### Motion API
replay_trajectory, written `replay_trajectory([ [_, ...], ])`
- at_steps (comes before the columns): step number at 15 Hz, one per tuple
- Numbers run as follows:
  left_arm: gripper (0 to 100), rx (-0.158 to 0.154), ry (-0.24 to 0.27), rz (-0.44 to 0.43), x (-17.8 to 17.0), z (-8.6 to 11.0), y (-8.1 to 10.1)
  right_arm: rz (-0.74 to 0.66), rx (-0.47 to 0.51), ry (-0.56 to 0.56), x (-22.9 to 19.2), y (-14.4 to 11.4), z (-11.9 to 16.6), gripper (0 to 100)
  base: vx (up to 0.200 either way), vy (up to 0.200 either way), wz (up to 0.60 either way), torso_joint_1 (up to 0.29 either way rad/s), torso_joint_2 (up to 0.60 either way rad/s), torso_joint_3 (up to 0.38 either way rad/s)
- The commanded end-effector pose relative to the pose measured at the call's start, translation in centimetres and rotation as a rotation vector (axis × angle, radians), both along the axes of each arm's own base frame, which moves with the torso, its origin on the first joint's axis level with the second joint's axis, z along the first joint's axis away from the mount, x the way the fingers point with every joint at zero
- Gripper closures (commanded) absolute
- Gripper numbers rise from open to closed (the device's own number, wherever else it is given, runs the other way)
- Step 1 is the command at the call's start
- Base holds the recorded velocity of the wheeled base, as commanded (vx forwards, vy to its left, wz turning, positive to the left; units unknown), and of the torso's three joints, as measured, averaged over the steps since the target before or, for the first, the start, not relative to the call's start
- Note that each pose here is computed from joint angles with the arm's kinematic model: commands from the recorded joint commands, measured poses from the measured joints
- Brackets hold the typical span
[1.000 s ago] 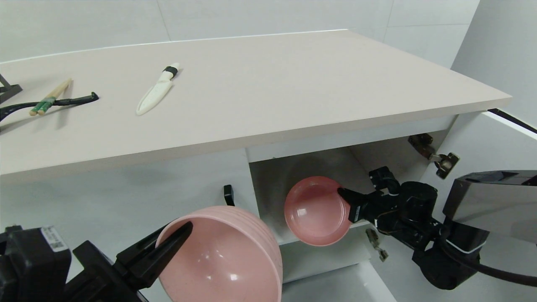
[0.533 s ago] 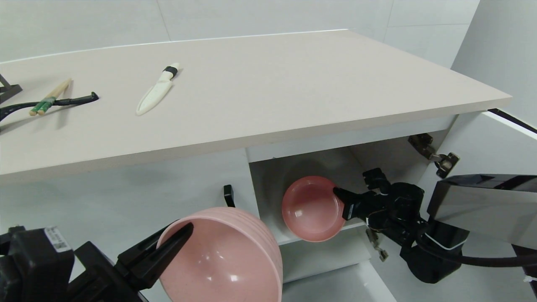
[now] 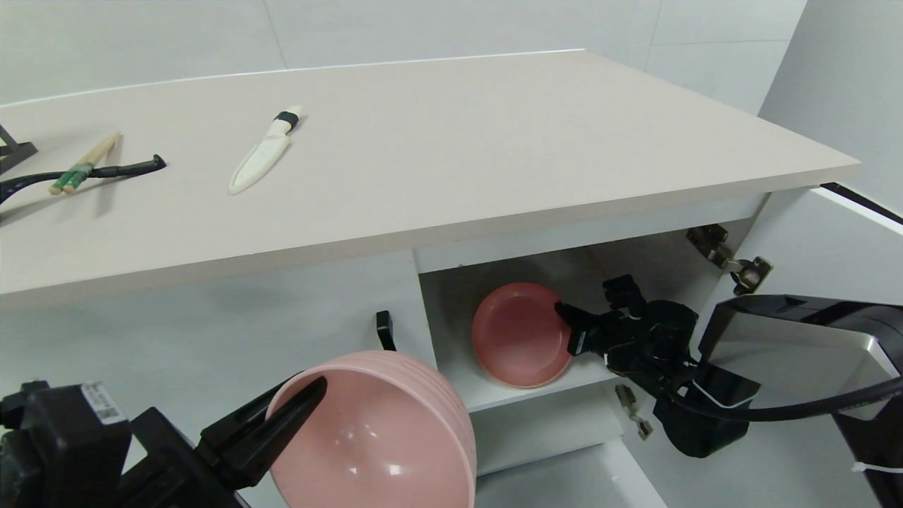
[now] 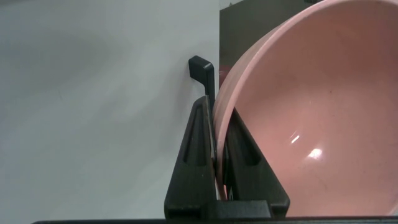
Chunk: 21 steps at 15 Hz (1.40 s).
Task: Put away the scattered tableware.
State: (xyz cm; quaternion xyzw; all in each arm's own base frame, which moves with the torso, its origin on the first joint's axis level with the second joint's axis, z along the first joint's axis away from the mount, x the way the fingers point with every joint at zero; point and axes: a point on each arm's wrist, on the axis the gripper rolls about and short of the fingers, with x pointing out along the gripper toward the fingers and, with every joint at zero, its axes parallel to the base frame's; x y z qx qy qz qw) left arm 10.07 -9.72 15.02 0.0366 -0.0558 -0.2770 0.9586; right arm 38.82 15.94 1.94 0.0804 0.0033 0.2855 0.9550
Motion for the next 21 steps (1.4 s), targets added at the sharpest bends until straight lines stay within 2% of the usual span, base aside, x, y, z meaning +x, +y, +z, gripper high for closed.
replay_trajectory([
  [1,100,0.002,0.002,0.000,0.0,0.0,0.0,-0.002,0.000,0.000,0.6,0.2,-0.4,100,0.000,0.000,0.00,0.000,0.00,0.000],
  [11,100,0.008,0.012,0.000,0.0,-0.1,0.0,-0.041,-0.007,0.017,1.5,0.2,-1.0,100,0.000,0.000,0.00,0.000,0.00,0.000],
  [12,100,0.008,0.012,0.000,0.0,-0.1,0.0,-0.041,-0.007,0.017,1.5,0.2,-1.0,0,0.000,0.000,0.00,0.000,0.00,0.000],
  [16,100,0.005,0.013,0.000,0.0,-0.1,0.0,-0.038,-0.010,-0.019,1.3,0.4,-0.2,0,0.000,0.000,0.00,0.000,0.00,0.000],
  [18,100,0.004,0.012,0.000,0.0,-0.1,0.0,-0.072,-0.024,-0.109,0.9,0.2,2.0,0,0.000,0.000,0.00,0.000,0.00,0.000],
  [19,100,0.005,0.013,0.000,0.0,-0.1,0.0,-0.078,-0.034,-0.115,0.5,0.0,2.5,0,0.000,0.000,0.00,0.000,0.00,0.000],
  [21,100,0.017,0.023,-0.005,0.0,-0.3,-0.1,-0.060,-0.078,-0.080,-4.0,-0.7,5.0,0,0.000,0.000,0.00,0.000,0.00,0.000],
])
